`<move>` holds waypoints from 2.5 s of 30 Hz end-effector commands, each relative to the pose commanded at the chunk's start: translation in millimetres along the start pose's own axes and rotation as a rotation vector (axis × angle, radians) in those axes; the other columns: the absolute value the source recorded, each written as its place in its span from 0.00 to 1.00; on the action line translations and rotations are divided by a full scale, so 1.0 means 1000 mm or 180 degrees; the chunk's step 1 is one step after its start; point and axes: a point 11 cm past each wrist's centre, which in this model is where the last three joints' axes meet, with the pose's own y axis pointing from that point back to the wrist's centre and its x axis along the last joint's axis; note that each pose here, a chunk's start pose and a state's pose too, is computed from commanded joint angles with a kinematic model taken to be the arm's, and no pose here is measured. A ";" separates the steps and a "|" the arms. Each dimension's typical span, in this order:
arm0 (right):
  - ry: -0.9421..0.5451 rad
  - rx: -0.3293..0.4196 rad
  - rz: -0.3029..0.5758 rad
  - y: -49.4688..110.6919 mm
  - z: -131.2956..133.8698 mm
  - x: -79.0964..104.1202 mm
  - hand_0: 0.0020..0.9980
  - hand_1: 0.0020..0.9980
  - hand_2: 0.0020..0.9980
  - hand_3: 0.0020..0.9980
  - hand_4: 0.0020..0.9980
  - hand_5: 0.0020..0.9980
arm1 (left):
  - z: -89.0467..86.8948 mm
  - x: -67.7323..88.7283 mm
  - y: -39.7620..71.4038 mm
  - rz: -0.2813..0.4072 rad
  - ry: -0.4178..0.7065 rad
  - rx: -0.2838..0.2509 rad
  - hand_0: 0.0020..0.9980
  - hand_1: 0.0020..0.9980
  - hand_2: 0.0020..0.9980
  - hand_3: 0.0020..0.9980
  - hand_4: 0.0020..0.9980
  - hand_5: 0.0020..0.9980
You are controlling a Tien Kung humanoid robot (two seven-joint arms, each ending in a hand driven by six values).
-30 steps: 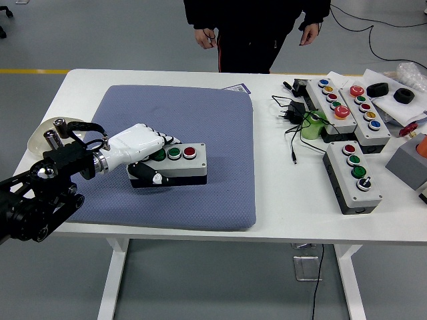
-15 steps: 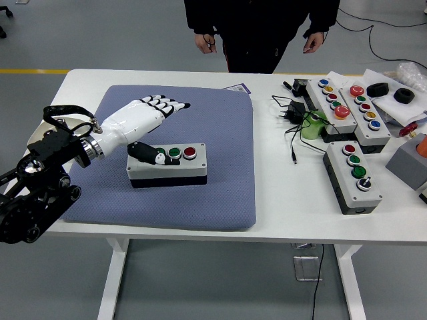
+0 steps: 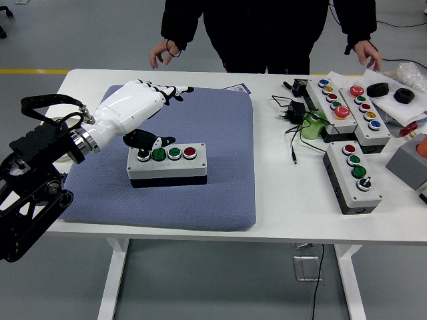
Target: Pick up the button,place it on the desk,press the button,press the button
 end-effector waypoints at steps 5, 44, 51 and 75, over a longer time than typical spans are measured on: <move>-0.0001 0.0003 0.0001 0.000 0.000 0.000 0.75 0.70 0.71 0.58 0.18 0.13 | 0.004 -0.011 0.002 -0.0358 -0.0053 0.0066 0.03 0.02 0.09 0.79 0.37 0.00; -0.0002 -0.0019 -0.0004 0.000 0.003 -0.001 0.75 0.70 0.71 0.58 0.18 0.13 | -0.021 -0.061 0.009 -0.1189 -0.0188 0.0368 0.03 0.00 0.08 0.77 0.28 0.00; -0.0005 -0.0010 -0.0006 0.000 0.002 -0.001 0.75 0.70 0.71 0.58 0.18 0.13 | -0.023 -0.070 0.012 -0.1359 -0.0227 0.0378 0.02 0.00 0.08 0.76 0.27 0.00; -0.0003 0.0004 0.0000 0.000 0.000 0.000 0.75 0.70 0.71 0.58 0.18 0.13 | -0.004 -0.038 -0.005 -0.1094 -0.0266 0.0159 0.03 0.01 0.10 0.76 0.20 0.00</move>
